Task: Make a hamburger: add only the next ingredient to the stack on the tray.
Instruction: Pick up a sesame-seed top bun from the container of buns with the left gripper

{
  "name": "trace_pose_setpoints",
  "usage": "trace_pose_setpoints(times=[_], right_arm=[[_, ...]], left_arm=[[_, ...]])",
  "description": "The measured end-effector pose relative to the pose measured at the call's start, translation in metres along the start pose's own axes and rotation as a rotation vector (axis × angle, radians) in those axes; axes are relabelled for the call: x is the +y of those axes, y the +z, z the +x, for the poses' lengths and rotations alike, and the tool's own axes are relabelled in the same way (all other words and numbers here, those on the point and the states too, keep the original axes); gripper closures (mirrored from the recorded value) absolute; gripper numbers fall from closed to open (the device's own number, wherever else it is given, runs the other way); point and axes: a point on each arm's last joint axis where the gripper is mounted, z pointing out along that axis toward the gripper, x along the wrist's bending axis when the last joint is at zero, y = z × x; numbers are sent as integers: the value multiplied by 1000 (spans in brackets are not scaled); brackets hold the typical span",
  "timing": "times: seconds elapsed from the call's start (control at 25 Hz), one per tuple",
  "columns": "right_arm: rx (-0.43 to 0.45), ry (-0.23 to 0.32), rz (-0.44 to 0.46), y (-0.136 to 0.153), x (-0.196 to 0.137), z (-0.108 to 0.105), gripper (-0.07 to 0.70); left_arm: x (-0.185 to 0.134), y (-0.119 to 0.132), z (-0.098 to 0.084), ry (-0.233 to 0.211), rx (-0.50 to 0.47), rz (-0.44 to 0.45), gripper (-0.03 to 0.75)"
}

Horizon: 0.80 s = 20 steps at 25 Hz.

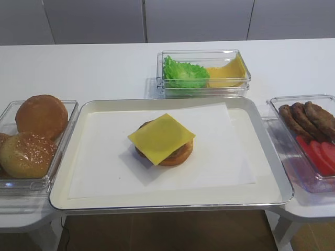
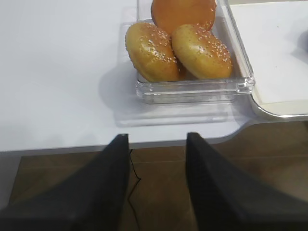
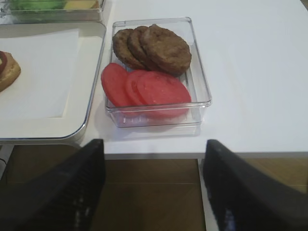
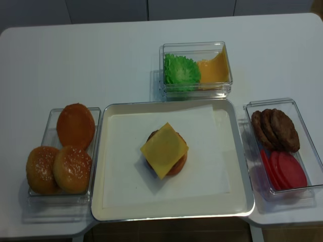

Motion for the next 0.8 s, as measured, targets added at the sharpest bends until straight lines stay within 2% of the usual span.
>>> trace_pose_setpoints(times=[0.8], right_arm=[[-2, -1, 2, 0, 0, 0, 133]], left_arm=[[0, 0, 0, 0, 0, 0, 422]])
